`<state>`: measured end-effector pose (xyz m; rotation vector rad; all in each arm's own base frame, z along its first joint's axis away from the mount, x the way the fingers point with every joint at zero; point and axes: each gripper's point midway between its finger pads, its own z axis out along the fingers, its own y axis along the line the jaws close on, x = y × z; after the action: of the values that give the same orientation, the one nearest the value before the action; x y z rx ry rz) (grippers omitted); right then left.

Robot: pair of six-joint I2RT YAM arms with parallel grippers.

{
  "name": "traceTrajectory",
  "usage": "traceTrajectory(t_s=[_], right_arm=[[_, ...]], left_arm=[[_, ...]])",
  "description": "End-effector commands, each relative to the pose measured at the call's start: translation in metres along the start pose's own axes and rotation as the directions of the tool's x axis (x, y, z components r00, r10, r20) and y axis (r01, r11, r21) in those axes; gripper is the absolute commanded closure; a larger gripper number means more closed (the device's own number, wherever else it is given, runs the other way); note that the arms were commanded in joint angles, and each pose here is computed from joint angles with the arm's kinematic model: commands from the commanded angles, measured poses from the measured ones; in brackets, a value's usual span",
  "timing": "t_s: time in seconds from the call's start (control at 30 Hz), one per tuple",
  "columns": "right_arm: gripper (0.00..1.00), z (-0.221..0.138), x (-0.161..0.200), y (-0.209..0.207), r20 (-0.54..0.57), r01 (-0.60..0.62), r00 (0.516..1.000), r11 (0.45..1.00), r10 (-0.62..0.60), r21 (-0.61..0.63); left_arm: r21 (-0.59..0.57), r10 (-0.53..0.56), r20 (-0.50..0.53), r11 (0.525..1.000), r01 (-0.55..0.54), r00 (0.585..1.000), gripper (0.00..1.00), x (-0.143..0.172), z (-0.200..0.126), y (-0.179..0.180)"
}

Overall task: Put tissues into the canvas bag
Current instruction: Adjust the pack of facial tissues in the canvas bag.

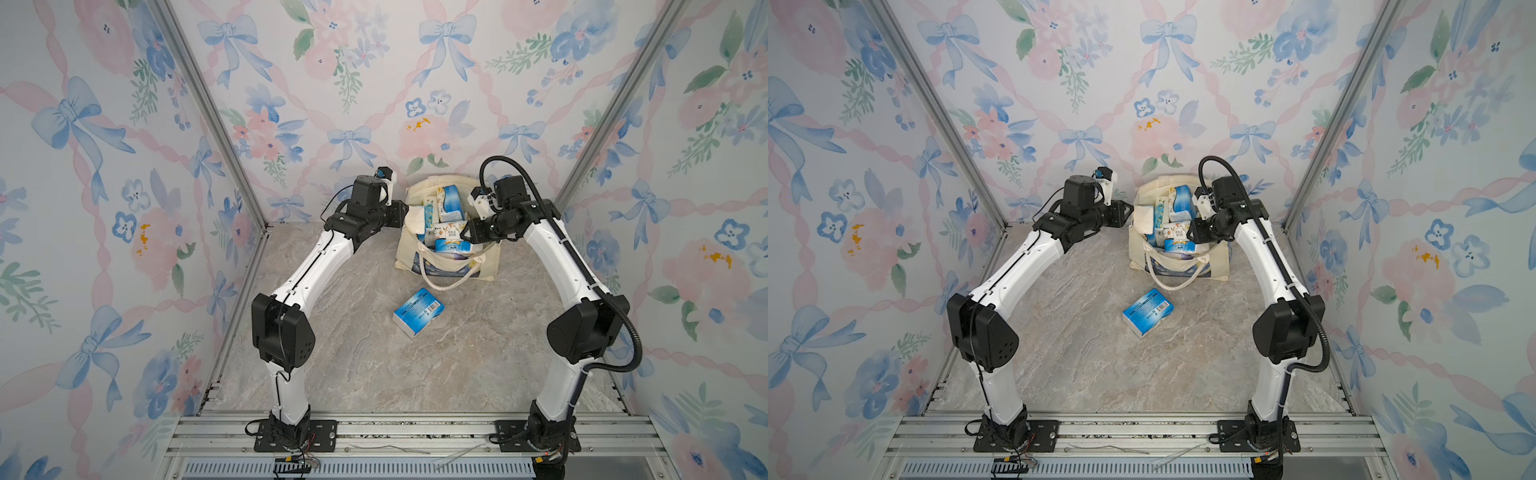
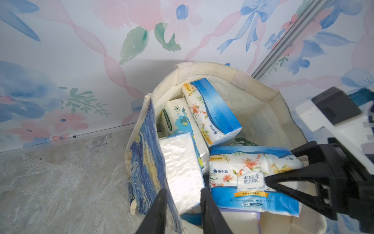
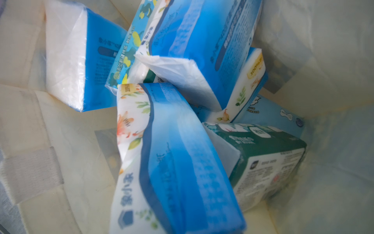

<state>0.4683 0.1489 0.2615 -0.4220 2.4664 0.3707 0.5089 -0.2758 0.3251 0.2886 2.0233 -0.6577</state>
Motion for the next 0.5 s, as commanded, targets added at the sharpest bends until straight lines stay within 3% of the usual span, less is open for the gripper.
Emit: traceTrajectory(t_s=[0.0, 0.23, 0.27, 0.37, 0.47], right_arm=[[0.59, -0.006, 0.004, -0.003, -0.013, -0.006, 1.0, 1.0, 0.006, 0.017], [0.58, -0.009, 0.003, -0.001, -0.001, -0.002, 1.0, 1.0, 0.002, 0.011], [0.58, -0.008, 0.004, -0.001, -0.002, -0.002, 1.0, 1.0, 0.002, 0.01], [0.58, -0.009, 0.004, -0.001, -0.002, -0.004, 1.0, 1.0, 0.004, 0.009], [0.55, -0.009, 0.003, -0.001, 0.004, -0.004, 1.0, 1.0, 0.004, 0.011]], left_arm=[[-0.004, 0.012, -0.022, 1.0, -0.012, 1.0, 0.65, 0.005, 0.019, 0.009], [-0.007, 0.014, -0.046, 1.0, -0.015, 0.999, 0.58, 0.015, 0.044, 0.017], [-0.015, 0.019, -0.053, 1.0, -0.02, 0.998, 0.59, 0.017, 0.046, 0.019], [-0.043, 0.024, -0.066, 0.999, -0.027, 0.998, 0.76, 0.022, 0.049, 0.025], [-0.066, 0.029, -0.068, 0.997, -0.034, 0.997, 0.78, 0.023, 0.048, 0.027]])
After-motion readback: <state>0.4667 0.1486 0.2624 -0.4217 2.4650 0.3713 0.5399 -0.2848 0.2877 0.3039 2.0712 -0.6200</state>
